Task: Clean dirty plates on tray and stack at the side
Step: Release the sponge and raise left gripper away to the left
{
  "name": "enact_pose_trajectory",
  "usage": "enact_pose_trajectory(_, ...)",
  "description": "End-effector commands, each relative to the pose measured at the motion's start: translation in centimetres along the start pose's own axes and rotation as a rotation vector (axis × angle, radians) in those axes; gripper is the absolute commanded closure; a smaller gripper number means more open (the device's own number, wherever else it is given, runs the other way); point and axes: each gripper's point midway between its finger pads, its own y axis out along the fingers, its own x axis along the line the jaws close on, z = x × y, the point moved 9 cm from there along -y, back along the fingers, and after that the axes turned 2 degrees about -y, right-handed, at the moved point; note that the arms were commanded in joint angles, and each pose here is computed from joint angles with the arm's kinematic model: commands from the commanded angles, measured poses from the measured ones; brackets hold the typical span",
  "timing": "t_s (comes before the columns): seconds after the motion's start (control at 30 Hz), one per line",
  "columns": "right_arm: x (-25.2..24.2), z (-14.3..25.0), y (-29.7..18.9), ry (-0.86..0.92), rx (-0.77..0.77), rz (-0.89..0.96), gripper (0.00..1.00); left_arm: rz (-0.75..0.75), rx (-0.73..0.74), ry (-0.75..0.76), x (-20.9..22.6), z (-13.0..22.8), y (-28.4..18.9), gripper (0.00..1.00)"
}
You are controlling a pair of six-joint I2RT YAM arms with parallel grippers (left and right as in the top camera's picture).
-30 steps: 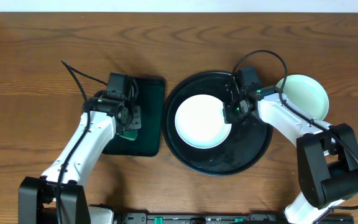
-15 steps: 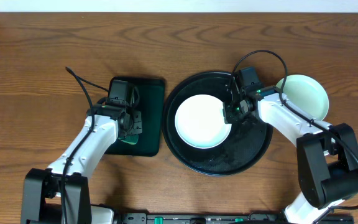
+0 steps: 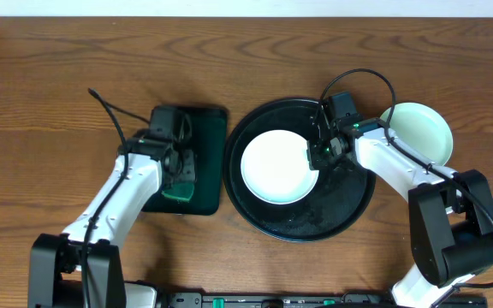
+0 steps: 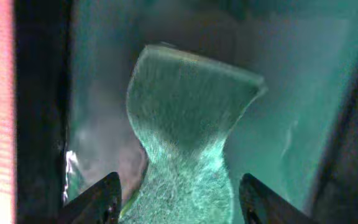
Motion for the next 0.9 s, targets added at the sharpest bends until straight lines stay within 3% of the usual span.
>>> enact_pose_trajectory(0.0,-0.1,0.4,-0.2,0.017,0.009,0.002,0.94,0.03,-0.146,-0.028,-0.2,-3.5,-4.1,0.36)
enact_pose_trajectory(0.2,-0.1,0.4,-0.1,0.016,0.007,0.002,0.76,0.032,-0.255,-0.146,2.1,-6.5,-7.5,0.27)
enact_pose_trajectory(0.33,-0.1,0.3,-0.1,0.016,0.002,0.001,0.71,0.008,-0.274,-0.275,4.8,-7.2,-7.9,0.27)
enact_pose_trajectory(0.57,0.0,0.1,-0.1,0.014,-0.008,-0.001,0.7,-0.037,-0.278,-0.382,8.6,-7.3,-7.8,0.21)
enact_pose_trajectory(0.87,-0.1,0.2,-0.1,0.01,-0.009,0.011,0.66,-0.046,-0.279,-0.402,9.3,-7.3,-7.8,0.21)
